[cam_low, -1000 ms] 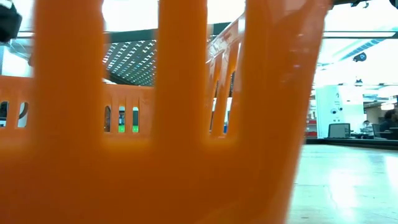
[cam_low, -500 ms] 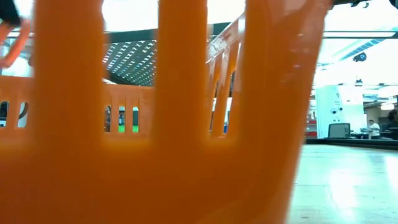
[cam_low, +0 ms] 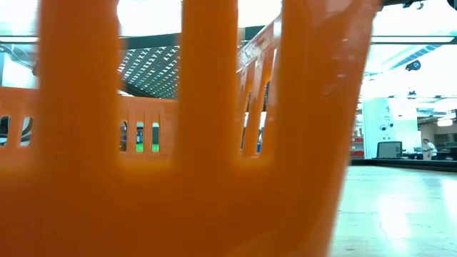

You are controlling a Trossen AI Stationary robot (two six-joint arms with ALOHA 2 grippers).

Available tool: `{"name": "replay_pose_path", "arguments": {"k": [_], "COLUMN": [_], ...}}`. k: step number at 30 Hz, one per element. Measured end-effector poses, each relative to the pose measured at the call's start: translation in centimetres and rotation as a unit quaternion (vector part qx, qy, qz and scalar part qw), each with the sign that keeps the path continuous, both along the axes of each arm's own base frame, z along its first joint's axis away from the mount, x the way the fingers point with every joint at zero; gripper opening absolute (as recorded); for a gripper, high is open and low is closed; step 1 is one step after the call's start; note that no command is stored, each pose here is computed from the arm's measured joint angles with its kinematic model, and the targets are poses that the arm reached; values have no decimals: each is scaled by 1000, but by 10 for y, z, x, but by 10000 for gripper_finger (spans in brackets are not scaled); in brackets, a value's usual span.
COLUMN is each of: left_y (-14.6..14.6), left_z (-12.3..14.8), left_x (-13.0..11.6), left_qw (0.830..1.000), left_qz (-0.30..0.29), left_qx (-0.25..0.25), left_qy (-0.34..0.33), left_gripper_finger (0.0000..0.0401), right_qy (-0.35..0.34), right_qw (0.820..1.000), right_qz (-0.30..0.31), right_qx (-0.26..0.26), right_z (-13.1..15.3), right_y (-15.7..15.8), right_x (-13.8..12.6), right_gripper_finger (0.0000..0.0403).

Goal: Pick & Place Office Desk Supplies
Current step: Put the orange spring keychain into the orange basket

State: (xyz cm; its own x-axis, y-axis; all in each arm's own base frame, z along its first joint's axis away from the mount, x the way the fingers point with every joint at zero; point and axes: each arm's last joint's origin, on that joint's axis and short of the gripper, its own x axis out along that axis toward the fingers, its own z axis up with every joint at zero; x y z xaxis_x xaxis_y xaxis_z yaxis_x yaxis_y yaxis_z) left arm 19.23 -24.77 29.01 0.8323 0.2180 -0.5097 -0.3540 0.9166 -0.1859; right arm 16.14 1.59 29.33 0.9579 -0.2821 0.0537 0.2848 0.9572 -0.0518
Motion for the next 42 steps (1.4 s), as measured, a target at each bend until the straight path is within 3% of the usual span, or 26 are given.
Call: {"name": "replay_pose_path", "arguments": {"k": [6, 20, 34, 42], "left_y": [-16, -49, -62, -69], "left_z": [5, -22, -65, -86], "left_x": [6, 27, 66, 71], "left_qw": [997, 986, 982, 986], "left_qz": [-68, -145, -187, -168], "left_qx": [32, 74, 21, -18], "left_qy": [-27, -34, -6, 12], "left_gripper_finger": [7, 18, 18, 18], "right_qy": [0, 0, 0, 0], "right_qw": [1000, 1000, 1000, 1000], "right_qz": [0, 0, 0, 0], "right_qx": [0, 0, 0, 0], "right_z": [0, 0, 0, 0], "right_y": [0, 0, 0, 0], "right_x": [0, 0, 0, 0], "right_gripper_finger": [63, 63, 63, 63]}}
